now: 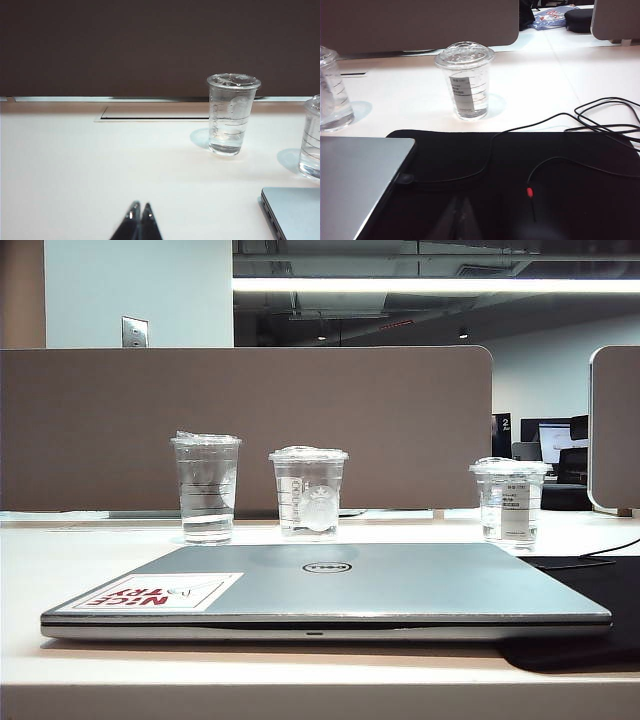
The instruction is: Pick up the coffee cup on the middle and place it on the left side of the laptop.
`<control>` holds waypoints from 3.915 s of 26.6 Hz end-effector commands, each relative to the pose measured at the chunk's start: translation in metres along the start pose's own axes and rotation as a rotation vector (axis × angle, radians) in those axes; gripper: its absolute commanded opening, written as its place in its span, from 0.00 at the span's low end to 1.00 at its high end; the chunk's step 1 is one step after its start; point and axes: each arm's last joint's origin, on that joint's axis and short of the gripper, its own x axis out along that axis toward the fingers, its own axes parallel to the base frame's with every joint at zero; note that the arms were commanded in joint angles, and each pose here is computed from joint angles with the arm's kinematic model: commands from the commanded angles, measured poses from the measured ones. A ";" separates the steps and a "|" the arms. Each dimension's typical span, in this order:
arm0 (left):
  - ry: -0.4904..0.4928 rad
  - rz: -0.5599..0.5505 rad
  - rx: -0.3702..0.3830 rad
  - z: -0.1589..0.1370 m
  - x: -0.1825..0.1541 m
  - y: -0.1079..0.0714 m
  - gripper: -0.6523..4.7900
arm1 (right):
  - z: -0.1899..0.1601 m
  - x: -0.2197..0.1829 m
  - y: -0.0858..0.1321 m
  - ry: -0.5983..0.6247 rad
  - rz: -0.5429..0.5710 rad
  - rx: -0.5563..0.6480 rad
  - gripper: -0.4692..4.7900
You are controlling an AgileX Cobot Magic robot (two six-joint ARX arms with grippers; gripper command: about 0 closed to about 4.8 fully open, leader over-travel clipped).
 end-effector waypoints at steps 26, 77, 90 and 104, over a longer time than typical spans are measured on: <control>-0.011 -0.001 0.008 0.002 0.000 0.000 0.11 | -0.001 0.000 0.024 -0.002 0.245 -0.025 0.08; 0.159 -0.932 0.002 -0.036 0.226 -0.074 1.00 | -0.003 -0.006 0.045 0.018 0.471 -0.046 0.08; 0.304 -0.881 -0.024 -0.050 0.293 -0.130 1.00 | -0.003 -0.006 0.045 0.017 0.471 -0.046 0.08; 0.251 -0.965 -0.035 -0.045 0.322 -0.143 1.00 | -0.003 -0.006 0.045 0.017 0.471 -0.046 0.08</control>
